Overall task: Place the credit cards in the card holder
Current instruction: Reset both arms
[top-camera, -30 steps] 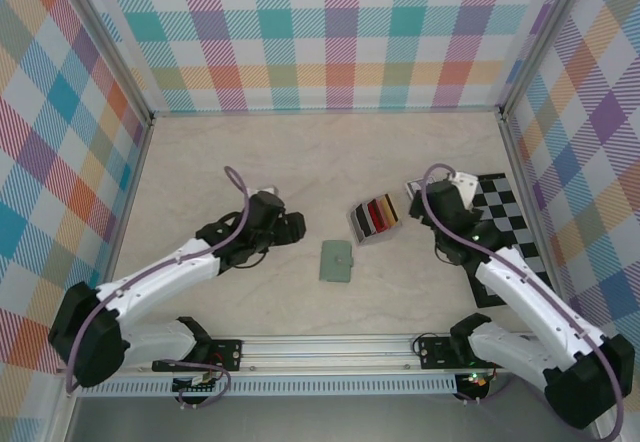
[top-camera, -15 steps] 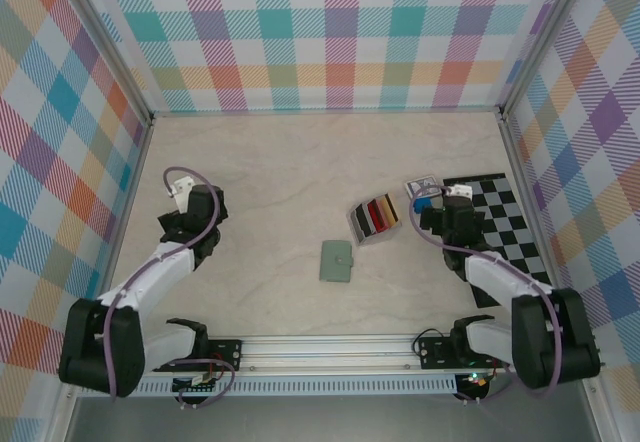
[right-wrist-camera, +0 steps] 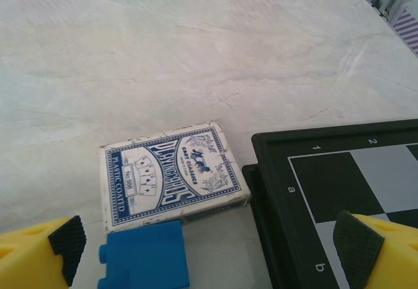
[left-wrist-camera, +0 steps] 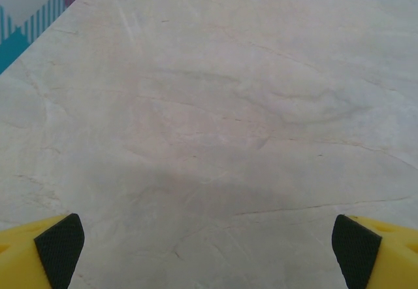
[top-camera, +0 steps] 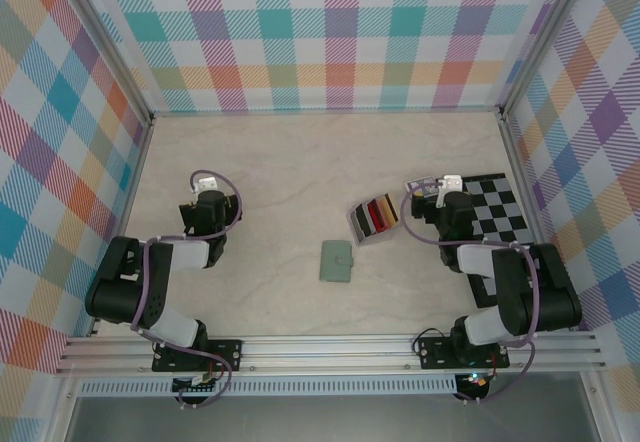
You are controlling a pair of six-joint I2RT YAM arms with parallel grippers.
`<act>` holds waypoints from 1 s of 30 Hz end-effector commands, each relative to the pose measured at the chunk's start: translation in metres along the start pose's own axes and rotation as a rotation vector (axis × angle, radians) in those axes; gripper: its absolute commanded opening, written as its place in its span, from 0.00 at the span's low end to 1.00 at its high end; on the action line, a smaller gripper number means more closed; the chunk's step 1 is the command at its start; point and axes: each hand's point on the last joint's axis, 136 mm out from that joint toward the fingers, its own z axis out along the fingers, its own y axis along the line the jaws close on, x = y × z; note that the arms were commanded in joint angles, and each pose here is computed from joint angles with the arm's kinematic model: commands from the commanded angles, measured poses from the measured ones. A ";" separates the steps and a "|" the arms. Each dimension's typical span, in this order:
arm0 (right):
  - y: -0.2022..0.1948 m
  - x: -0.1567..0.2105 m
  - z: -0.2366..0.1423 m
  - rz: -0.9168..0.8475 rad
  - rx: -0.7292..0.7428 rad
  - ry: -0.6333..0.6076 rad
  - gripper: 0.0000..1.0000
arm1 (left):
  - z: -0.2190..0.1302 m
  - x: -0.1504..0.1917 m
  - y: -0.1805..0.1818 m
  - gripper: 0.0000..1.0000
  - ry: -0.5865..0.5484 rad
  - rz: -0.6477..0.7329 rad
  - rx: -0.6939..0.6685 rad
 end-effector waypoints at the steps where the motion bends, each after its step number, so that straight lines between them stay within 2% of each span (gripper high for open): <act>1: 0.001 -0.021 0.003 0.009 -0.027 -0.072 1.00 | -0.004 -0.013 -0.007 1.00 -0.156 -0.032 0.091; 2: 0.000 -0.020 0.004 0.020 -0.028 -0.062 1.00 | -0.002 -0.009 -0.007 1.00 -0.105 -0.024 0.091; 5: -0.010 -0.012 0.006 0.078 -0.038 -0.056 1.00 | 0.003 -0.009 -0.005 1.00 -0.076 -0.035 0.085; 6: -0.010 -0.010 0.010 0.075 -0.047 -0.089 1.00 | 0.004 -0.011 -0.004 1.00 -0.092 -0.038 0.083; 8: -0.010 -0.006 0.012 0.091 -0.055 -0.033 1.00 | 0.003 -0.010 -0.005 1.00 -0.087 -0.036 0.085; 9: -0.011 -0.009 0.012 0.092 -0.054 -0.061 1.00 | 0.003 -0.009 -0.005 1.00 -0.082 -0.036 0.084; 10: -0.011 -0.006 0.012 0.096 -0.056 -0.033 1.00 | 0.004 -0.009 -0.005 1.00 -0.085 -0.035 0.085; 30: -0.011 -0.009 0.012 0.093 -0.056 -0.049 1.00 | 0.003 -0.010 -0.005 1.00 -0.087 -0.036 0.087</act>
